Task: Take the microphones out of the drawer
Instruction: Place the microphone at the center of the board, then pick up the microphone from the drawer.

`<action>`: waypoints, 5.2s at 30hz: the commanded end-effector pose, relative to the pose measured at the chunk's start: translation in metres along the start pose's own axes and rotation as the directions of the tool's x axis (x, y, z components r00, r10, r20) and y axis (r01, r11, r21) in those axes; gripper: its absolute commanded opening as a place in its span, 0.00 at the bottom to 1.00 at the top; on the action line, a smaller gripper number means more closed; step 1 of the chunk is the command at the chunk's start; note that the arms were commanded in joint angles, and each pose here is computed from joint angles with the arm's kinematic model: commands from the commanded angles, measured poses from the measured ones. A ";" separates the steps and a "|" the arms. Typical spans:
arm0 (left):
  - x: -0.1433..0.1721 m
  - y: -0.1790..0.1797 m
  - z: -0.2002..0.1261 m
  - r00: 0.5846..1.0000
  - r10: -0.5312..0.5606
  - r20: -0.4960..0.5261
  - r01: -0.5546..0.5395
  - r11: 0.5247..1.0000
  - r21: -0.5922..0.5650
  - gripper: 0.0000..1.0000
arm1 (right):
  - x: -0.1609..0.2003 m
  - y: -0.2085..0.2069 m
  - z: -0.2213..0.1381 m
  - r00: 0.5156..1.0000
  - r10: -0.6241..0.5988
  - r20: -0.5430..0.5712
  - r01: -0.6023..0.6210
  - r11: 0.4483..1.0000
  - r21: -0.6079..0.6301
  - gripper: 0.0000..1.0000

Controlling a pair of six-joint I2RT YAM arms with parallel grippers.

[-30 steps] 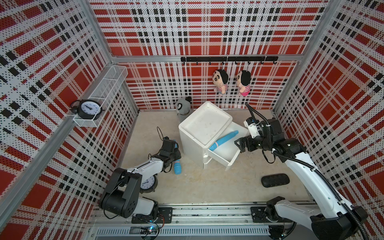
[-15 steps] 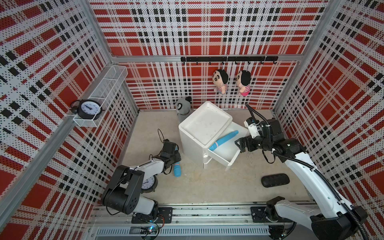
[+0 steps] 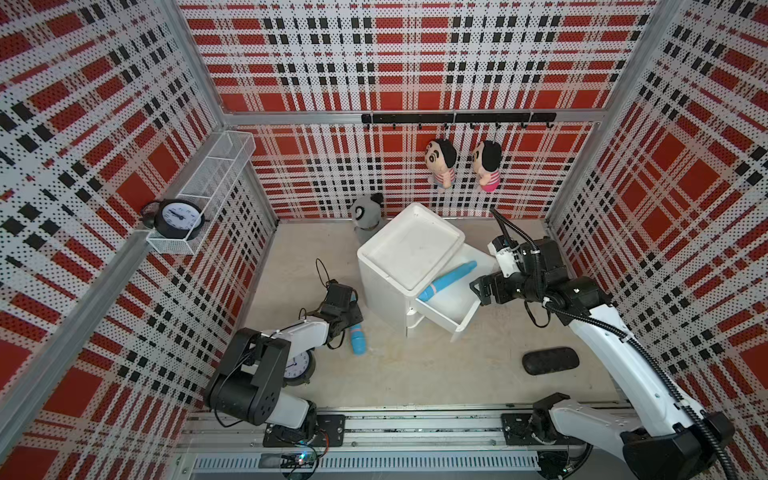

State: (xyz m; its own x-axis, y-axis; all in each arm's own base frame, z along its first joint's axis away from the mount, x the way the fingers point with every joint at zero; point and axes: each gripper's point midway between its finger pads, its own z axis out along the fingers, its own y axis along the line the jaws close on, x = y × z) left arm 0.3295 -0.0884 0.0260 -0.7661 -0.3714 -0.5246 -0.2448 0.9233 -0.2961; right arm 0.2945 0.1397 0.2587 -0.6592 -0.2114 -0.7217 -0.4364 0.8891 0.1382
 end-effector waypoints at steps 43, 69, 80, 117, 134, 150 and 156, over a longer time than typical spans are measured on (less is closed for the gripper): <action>-0.171 -0.084 -0.176 0.842 0.373 0.390 -0.388 0.921 -0.043 0.98 | -0.014 -0.016 -0.011 0.999 0.044 0.021 -0.046 0.992 0.116 1.00; -0.049 -0.301 -0.225 0.428 0.782 0.454 -0.902 0.339 0.267 0.99 | -0.007 -0.035 -0.021 0.991 0.134 0.006 -0.133 0.974 0.182 1.00; 0.006 -0.374 -0.225 0.284 0.830 0.480 -0.922 0.099 0.374 0.90 | 0.013 -0.071 -0.044 0.951 0.300 0.073 -0.308 0.933 0.184 1.00; 0.037 -0.392 -0.115 0.202 0.951 0.235 -0.948 0.129 0.293 0.73 | 0.034 -0.081 -0.050 0.932 0.345 0.111 -0.358 0.926 0.123 1.00; 0.043 -0.391 -0.106 0.190 0.958 0.215 -0.945 0.119 0.306 0.53 | 0.025 -0.079 -0.052 0.935 0.334 0.121 -0.346 0.933 0.102 1.00; 0.056 -0.389 -0.097 0.175 0.967 0.185 -0.948 0.114 0.298 0.84 | 0.026 -0.078 -0.050 0.935 0.335 0.120 -0.346 0.933 0.094 1.00; 0.055 -0.391 -0.096 0.177 0.966 0.186 -0.950 0.119 0.288 0.80 | 0.027 -0.078 -0.052 0.935 0.332 0.122 -0.344 0.934 0.098 1.00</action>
State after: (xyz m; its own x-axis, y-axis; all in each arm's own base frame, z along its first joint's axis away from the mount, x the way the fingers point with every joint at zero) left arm 0.3291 -0.4526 0.2094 -0.2491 0.7943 -0.5541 0.8562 0.4480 0.2572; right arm 0.2781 0.0452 0.2548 -0.7126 0.1591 -0.6833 -0.1022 0.9400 0.3254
